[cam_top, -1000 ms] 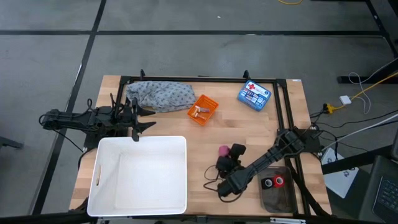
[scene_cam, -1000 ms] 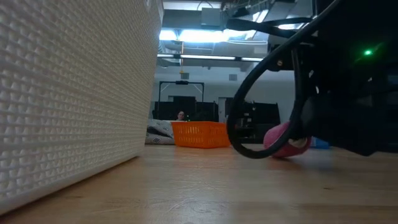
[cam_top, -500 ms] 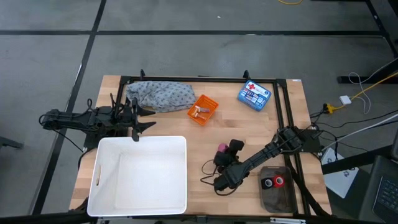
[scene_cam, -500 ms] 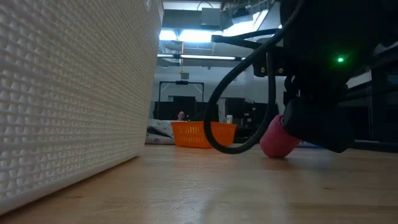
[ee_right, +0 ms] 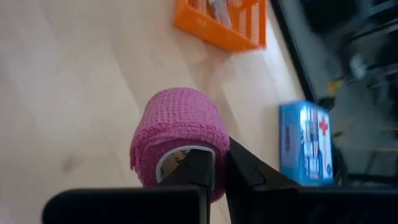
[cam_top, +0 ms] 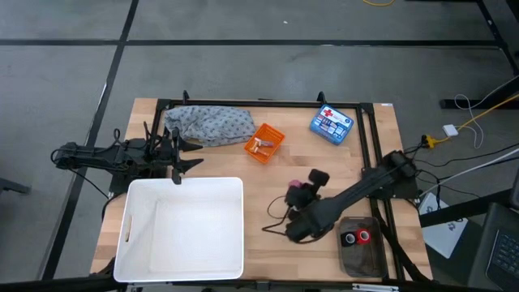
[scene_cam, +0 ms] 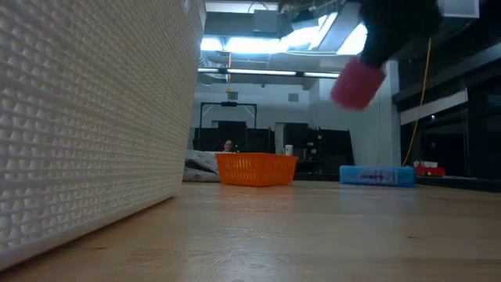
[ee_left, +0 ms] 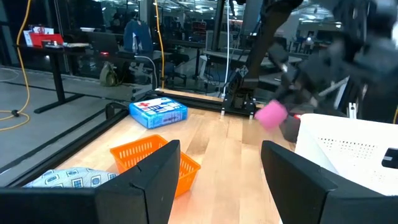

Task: Pick & place medical supplies in basket/bin
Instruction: Put the pink bandage into the transparent black bin

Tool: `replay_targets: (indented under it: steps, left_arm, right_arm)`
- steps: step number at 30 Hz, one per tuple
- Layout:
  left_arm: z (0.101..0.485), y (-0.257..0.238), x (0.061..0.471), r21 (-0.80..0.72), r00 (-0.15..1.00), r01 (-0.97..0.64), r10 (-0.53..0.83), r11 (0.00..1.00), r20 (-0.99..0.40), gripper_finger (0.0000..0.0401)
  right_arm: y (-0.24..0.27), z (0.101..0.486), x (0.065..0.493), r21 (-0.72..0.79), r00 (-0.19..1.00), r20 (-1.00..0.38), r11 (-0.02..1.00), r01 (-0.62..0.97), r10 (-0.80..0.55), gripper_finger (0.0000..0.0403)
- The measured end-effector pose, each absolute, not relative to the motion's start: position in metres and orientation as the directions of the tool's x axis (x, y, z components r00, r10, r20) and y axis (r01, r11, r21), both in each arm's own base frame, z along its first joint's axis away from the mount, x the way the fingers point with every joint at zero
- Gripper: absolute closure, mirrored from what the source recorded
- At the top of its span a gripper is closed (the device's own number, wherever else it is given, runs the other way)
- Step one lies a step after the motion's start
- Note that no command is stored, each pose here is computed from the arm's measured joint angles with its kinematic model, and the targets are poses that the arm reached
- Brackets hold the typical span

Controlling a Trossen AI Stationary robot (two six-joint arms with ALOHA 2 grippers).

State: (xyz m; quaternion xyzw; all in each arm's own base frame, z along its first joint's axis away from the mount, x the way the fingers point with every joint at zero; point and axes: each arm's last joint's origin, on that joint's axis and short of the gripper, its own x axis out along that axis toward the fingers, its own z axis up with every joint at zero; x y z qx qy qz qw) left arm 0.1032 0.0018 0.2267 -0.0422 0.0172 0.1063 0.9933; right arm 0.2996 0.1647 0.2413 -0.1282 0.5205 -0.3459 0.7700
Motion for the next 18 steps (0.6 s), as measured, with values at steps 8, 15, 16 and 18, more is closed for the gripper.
replay_targets:
  steps: [8,15,16,18]
  left_arm:
    - [0.227,0.002,0.103,-0.079,0.976,-0.215,0.212,0.973,-0.043,0.0179]
    - [0.227,0.002,0.103,-0.079,0.976,-0.215,0.212,0.973,-0.043,0.0180]
    - [0.227,0.002,0.103,-0.079,0.976,-0.215,0.212,0.973,-0.044,0.0180]
    - [0.227,0.002,0.103,-0.079,0.976,-0.215,0.212,0.973,-0.043,0.0179]
  right_arm:
    - [0.154,0.334,0.264,-0.165,0.222,-0.935,0.893,0.419,-0.277,0.0384]
    - [0.163,0.363,0.228,0.096,0.166,-0.986,0.895,0.436,0.024,0.0384]
    - [0.167,0.364,0.222,0.106,0.142,-0.989,0.888,0.447,0.046,0.0384]
    - [0.177,0.364,0.213,0.122,0.108,-0.991,0.875,0.468,0.080,0.0384]
